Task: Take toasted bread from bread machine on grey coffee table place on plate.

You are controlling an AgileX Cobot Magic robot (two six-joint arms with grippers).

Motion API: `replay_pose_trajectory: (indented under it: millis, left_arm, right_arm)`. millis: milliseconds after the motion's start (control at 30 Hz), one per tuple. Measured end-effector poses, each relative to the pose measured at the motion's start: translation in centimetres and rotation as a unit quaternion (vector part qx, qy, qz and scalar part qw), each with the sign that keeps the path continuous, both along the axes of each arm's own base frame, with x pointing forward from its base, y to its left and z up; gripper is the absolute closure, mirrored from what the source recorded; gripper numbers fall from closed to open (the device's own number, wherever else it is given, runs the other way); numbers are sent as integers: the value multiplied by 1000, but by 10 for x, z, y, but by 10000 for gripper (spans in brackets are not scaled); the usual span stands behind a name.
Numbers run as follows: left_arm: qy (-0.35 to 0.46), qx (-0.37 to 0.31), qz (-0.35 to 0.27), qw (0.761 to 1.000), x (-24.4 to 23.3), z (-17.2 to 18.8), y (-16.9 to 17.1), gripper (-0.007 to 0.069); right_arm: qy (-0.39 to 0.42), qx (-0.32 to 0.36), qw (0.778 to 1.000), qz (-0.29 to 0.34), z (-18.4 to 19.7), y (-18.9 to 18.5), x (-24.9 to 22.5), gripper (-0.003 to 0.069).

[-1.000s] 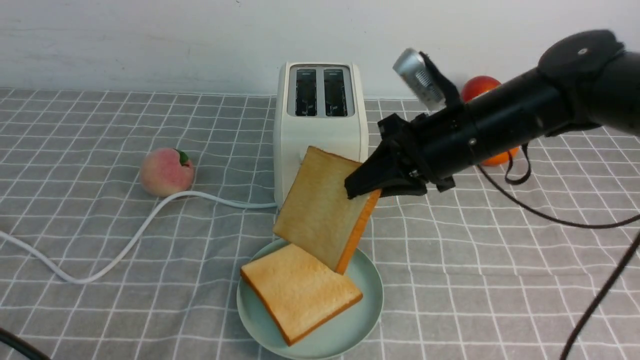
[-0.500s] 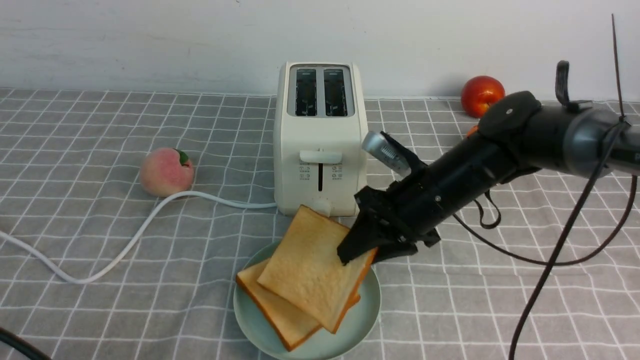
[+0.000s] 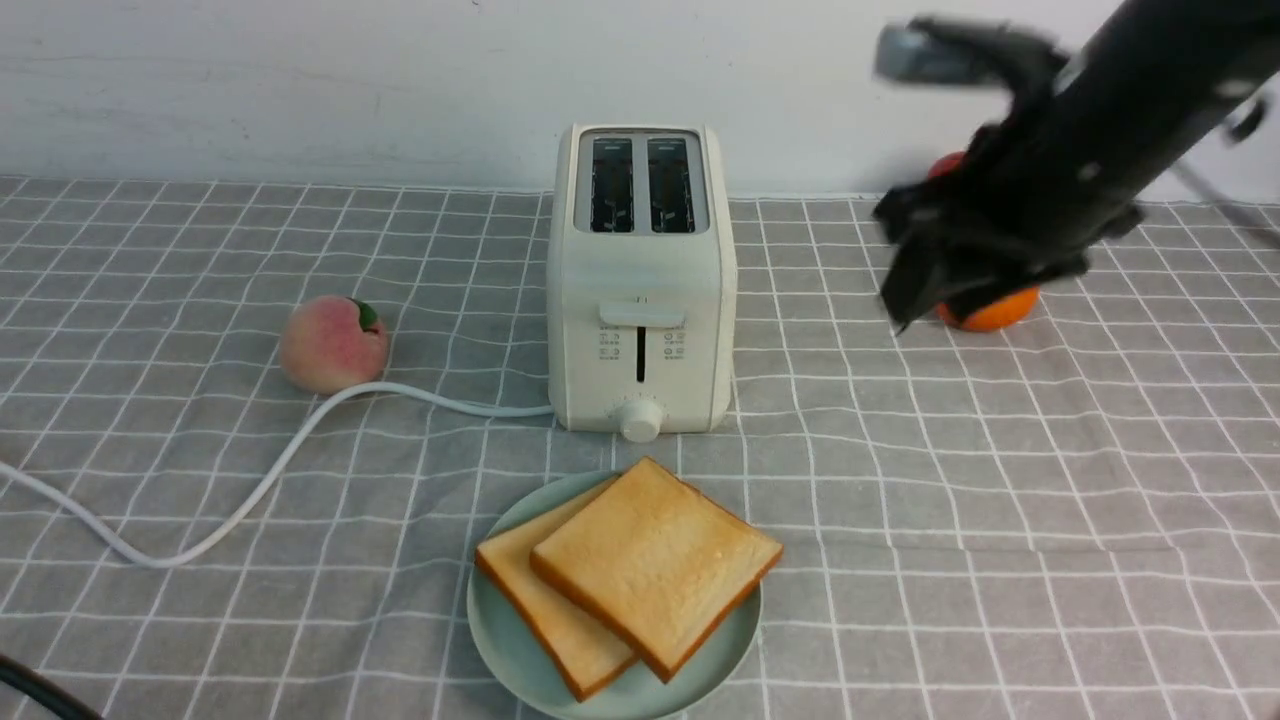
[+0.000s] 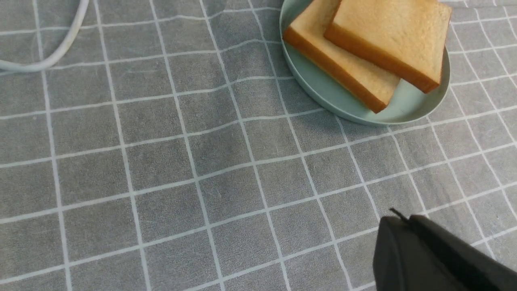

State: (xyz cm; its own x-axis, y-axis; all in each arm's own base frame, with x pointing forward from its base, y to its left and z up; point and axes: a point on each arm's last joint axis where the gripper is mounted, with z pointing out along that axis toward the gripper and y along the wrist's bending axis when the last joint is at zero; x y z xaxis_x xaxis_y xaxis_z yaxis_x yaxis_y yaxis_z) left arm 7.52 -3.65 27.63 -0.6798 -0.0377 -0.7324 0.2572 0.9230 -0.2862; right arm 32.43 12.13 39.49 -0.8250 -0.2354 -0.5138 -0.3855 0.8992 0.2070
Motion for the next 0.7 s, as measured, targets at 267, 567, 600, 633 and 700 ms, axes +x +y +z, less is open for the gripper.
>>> replay_pose_trajectory:
  millis: [267, 567, 600, 633, 700]
  left_arm:
    - [-8, -2, 4, 1000, 1, 1, 0, 639]
    - [-13, -3, 6, 1000, 2, 2, 0, 639]
    - [-13, -3, 6, 1000, 2, 2, 0, 639]
    - [-13, -3, 6, 1000, 2, 2, 0, 639]
    - [-13, -3, 6, 1000, 2, 2, 0, 639]
  right_arm:
    - [-211, 13, 973, -90, 82, -65, -152, 674]
    - [-488, 124, 856, -116, -23, -104, -268, 667]
    - [-492, 121, 853, -125, -31, -105, -271, 667]
    - [-521, 138, 834, -118, -53, -108, -281, 667]
    - [-536, 145, 823, -118, -70, -110, -288, 666]
